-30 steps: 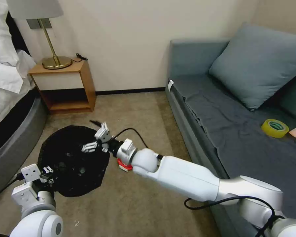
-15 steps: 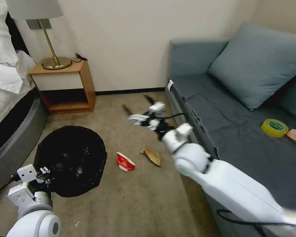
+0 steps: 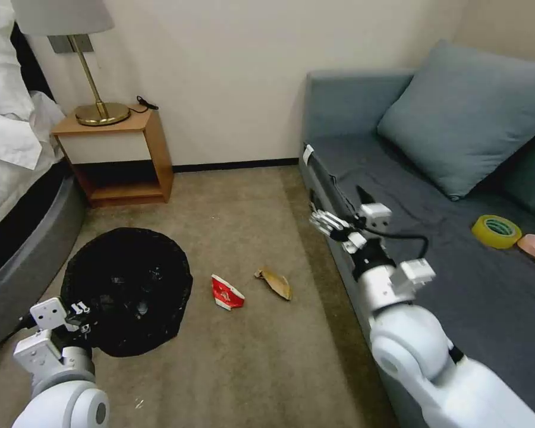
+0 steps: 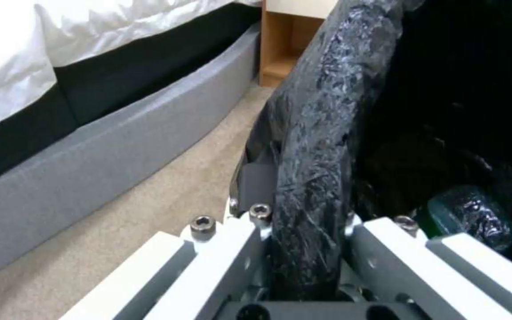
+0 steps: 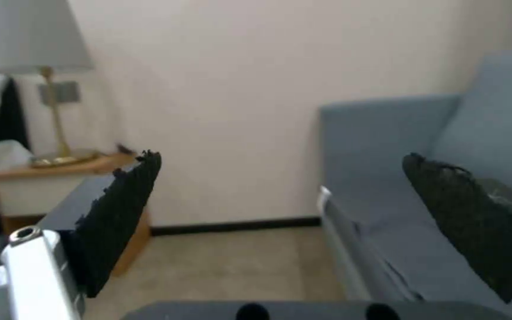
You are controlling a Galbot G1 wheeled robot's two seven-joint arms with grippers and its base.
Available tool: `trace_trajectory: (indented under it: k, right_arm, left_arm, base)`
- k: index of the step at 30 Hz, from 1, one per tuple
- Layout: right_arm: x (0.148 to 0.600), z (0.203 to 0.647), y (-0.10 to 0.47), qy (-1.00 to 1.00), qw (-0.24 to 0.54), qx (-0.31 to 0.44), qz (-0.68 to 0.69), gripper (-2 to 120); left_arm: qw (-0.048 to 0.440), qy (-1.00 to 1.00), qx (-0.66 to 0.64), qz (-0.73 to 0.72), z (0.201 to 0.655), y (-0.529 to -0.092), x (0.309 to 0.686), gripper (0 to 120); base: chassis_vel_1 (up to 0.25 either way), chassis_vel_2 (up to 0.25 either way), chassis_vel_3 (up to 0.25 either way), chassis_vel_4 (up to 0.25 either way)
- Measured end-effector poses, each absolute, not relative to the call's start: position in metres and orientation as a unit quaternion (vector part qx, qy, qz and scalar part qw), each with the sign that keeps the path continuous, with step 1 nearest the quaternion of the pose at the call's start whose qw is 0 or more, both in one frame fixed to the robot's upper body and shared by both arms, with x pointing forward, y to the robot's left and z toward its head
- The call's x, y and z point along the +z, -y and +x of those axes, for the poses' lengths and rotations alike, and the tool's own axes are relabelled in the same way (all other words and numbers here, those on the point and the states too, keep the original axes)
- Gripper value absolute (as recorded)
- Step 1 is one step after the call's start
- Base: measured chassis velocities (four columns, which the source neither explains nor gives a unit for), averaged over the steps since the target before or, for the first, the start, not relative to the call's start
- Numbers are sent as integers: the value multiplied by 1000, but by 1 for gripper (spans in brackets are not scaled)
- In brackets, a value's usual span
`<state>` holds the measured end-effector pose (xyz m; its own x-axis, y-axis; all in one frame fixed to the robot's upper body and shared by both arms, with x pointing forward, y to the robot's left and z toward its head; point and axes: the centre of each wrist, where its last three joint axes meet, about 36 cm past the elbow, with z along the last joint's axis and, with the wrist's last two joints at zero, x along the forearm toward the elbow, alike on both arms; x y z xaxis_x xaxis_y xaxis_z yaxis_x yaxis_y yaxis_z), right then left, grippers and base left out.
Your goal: Pick up the trash bin, then pick up the garbage on the floor and place it into the trash bin.
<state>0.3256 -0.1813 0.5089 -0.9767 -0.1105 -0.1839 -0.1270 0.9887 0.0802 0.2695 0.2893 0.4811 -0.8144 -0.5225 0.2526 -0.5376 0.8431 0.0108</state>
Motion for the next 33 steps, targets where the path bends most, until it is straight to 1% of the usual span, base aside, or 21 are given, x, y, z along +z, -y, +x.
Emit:
trace_trajectory:
  k: [3,8,12,23,27,33]
  right_arm:
    - [498,304,175,-995,79,45,-35,100]
    - [489,290,158,-995,77,65,-14,100]
    - [485,290,154,-994,81,72,-22,100]
    - [471,303,163,-990,108,57,-73,100]
    - [469,305,162,-990,107,56,-78,100]
    - [467,307,162,-989,106,56,-82,100]
  left_arm:
    - [122,952,30,279,269,-290,482,2]
    - [119,952,29,281,269,-292,483,2]
    - [117,952,29,280,269,-293,484,2]
    - [117,953,35,279,271,-294,483,2]
    - [118,952,35,279,271,-295,482,2]
    - [118,952,36,280,272,-296,481,2]
  base:
    - [0,0,0,0]
    - [0,0,0,0]
    - [0,0,0,0]
    - [-12,7,10,-5]
    - [-89,85,97,-85]
    - [-179,174,169,-192]
